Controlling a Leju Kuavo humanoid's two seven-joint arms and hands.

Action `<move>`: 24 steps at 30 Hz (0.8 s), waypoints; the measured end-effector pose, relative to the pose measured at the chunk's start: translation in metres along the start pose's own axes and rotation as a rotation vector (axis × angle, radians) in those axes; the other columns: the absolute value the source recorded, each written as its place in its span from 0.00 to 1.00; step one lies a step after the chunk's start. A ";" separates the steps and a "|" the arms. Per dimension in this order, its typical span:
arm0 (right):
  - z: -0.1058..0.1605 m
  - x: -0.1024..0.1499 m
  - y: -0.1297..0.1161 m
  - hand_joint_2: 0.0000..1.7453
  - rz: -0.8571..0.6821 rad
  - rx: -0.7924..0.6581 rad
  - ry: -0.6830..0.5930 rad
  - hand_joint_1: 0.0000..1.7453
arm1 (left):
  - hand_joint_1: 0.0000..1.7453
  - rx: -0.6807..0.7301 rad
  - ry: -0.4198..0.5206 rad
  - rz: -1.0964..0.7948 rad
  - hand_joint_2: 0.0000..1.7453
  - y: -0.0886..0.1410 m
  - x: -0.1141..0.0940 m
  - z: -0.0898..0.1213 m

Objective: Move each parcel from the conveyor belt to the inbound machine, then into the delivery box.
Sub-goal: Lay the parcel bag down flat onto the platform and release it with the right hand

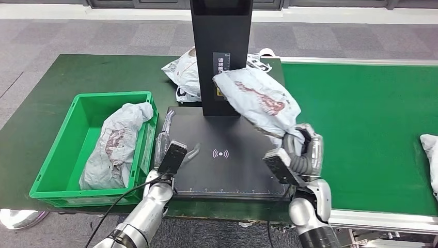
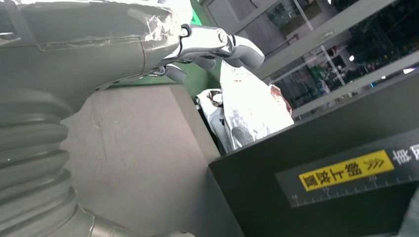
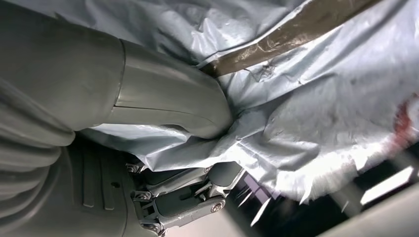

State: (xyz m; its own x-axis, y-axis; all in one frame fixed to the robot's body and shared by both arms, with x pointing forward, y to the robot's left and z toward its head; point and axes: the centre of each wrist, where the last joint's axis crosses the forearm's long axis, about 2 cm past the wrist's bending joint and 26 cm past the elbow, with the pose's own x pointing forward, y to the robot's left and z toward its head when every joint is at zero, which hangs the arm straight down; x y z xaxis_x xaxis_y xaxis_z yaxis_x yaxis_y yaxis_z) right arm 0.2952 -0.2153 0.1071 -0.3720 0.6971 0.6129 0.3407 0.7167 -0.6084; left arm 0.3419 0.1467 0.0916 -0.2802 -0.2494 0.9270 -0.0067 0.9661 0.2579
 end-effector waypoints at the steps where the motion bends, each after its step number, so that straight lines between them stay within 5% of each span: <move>1: 0.003 0.003 0.006 1.00 0.005 0.053 -0.005 1.00 | 0.00 0.003 -0.001 0.002 1.00 0.000 0.000 -0.001; 4: 0.013 0.004 0.023 1.00 -0.023 0.231 0.015 1.00 | 0.00 0.010 -0.009 0.009 1.00 0.002 0.001 -0.003; 8: 0.028 -0.004 0.035 1.00 -0.024 0.454 0.076 0.24 | 0.00 0.016 -0.018 0.018 1.00 0.003 0.001 -0.005; 12: 0.042 -0.009 0.041 1.00 0.039 0.625 0.136 0.00 | 0.00 0.017 -0.016 0.023 1.00 0.005 0.001 -0.007; 24: 0.049 -0.017 0.042 1.00 0.109 0.695 0.178 0.00 | 0.00 0.061 -0.002 0.081 1.00 0.009 -0.001 -0.008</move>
State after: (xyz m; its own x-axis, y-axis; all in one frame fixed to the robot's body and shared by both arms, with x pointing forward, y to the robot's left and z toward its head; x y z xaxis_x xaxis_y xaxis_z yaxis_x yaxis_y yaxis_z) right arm 0.2740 -0.1981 0.0466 -0.2006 0.7987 0.5673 -0.2819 0.5075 -0.8142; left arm 0.3495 0.1552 0.0955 -0.2839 -0.1703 0.9436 -0.0424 0.9854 0.1651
